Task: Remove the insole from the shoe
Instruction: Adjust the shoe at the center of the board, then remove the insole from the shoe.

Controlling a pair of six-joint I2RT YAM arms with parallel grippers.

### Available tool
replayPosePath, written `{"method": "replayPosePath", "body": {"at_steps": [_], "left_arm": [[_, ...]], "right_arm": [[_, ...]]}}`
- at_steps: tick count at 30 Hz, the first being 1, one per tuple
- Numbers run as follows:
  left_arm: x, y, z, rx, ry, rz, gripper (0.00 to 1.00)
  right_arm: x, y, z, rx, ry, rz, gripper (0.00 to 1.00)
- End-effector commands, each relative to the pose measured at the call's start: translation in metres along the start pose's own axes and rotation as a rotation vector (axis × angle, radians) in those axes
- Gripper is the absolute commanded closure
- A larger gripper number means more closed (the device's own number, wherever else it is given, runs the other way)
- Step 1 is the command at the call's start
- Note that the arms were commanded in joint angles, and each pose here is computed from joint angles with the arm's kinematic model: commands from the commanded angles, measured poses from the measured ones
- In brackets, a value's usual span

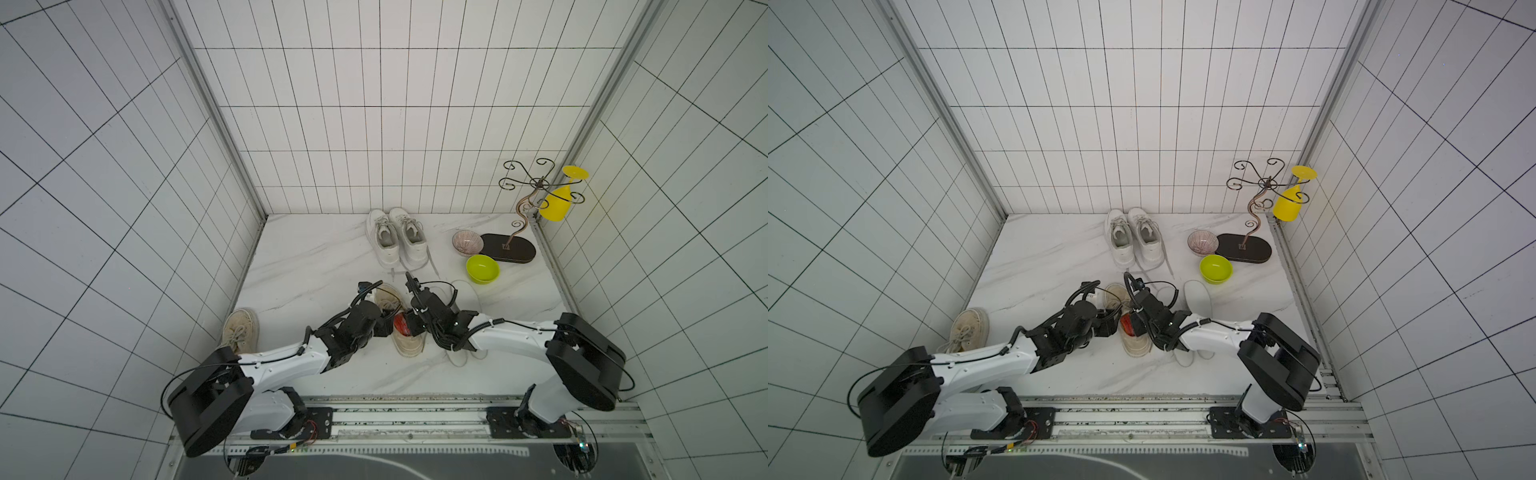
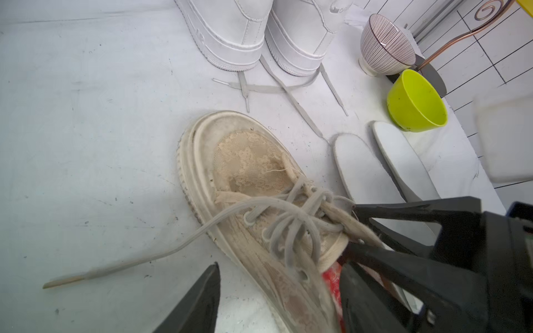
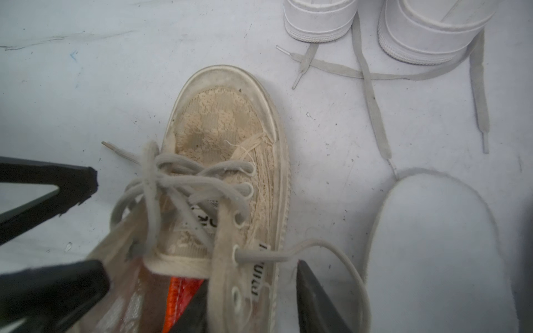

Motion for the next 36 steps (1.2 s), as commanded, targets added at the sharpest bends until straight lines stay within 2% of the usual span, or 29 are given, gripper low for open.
{"method": "replayPosePath", "body": {"at_steps": [1,8,13,16,19,23,26,36], "left_arm": [[0.001,-0.009,-0.004,-0.016,0.025,-0.068,0.31],[-0.007,-0.006,-0.018,0.027,0.073,-0.088,0.28],[-0.007,-0.008,-0.029,0.042,0.085,-0.076,0.36],[-0.005,-0.011,-0.031,0.039,0.078,-0.070,0.42],[-0.001,-0.013,-0.032,0.030,0.063,-0.055,0.61],[0.000,-0.017,-0.035,0.017,0.064,-0.036,0.70],[-0.001,-0.020,-0.037,0.003,0.071,-0.025,0.71],[-0.002,-0.023,-0.033,-0.038,0.067,0.000,0.71]], "right_arm": [[0.049,0.001,0.009,0.016,-0.121,-0.031,0.60],[0.054,-0.001,0.013,0.019,-0.148,-0.049,0.69],[0.054,-0.001,0.015,0.025,-0.152,-0.050,0.70],[0.052,0.000,0.018,0.036,-0.153,-0.053,0.70],[0.052,0.001,0.026,0.057,-0.148,-0.054,0.68],[0.047,0.006,0.043,0.119,-0.138,-0.060,0.64],[0.039,0.014,0.054,0.178,-0.116,-0.074,0.70],[0.020,0.030,0.042,0.243,-0.003,-0.123,0.70]]}}
Point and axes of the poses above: each gripper's point midway between its finger pads, its own z axis back along the fingers, its own y axis along the line the jaws close on, x = y × z, the point moved 3 cm from there along z, back along the fingers, and after that the axes turned 10 degrees about z, right-handed, at the moved point
